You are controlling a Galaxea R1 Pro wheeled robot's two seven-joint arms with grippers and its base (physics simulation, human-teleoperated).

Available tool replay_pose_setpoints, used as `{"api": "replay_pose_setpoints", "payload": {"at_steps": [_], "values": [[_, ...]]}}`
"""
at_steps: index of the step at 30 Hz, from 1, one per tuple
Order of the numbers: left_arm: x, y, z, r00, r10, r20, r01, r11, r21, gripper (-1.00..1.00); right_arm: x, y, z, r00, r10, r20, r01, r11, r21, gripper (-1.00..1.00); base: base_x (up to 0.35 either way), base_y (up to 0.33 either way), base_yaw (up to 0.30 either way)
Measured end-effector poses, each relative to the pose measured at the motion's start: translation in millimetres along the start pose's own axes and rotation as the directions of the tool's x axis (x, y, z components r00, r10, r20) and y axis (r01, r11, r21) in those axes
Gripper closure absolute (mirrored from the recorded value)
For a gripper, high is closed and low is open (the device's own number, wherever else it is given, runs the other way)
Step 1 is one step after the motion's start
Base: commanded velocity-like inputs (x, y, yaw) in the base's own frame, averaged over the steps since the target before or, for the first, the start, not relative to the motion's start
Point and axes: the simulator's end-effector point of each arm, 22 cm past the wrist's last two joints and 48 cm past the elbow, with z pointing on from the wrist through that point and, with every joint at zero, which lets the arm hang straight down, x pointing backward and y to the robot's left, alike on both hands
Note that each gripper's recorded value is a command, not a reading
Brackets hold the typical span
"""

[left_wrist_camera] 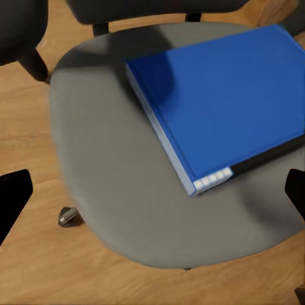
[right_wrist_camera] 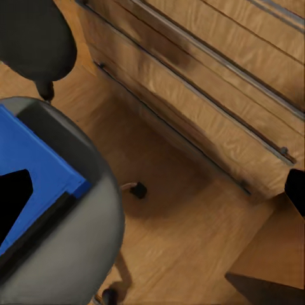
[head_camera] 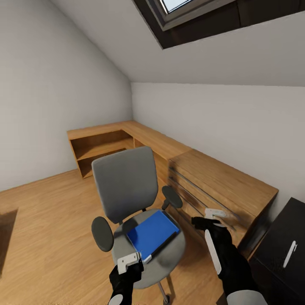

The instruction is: In the bedroom, organize the workspace by keeping the computer under the desk, ensuring the monitor is on the desk, placing the keyboard on the desk next to the monitor, placing the mouse on the desk next to the keyboard, moving the folder from the swivel chair onto the desk next to the mouse, stacking the notebook on top of the folder with the pen on top of the notebook, and positioning the swivel chair next to the desk.

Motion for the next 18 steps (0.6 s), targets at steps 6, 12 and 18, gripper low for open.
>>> {"api": "replay_pose_setpoints", "payload": {"at_steps": [6, 12, 18], "values": [[1, 0, 0.6, 1.0, 0.0, -0.003, 0.0, 1.0, -0.002, -1.0, 6, 2, 1.8, 0.998, -0.045, 0.04, 0.043, 0.997, 0.06, -1.0, 0.0, 0.0, 0.274], [3, 0, 1.0, 1.0, 0.003, -0.005, -0.003, 1.0, 0.0, -1.0, 16, 19, 5.5, 0.995, -0.094, 0.045, 0.092, 0.994, 0.052, -1.0, 0.0, 0.001, 0.273], [4, 2, 1.9, 1.0, 0.004, -0.007, -0.004, 1.0, -0.003, -1.0, 15, 26, 7.2, 0.992, -0.107, 0.07, 0.104, 0.994, 0.044, -1.0, 0.027, 0.163, 0.269]]}}
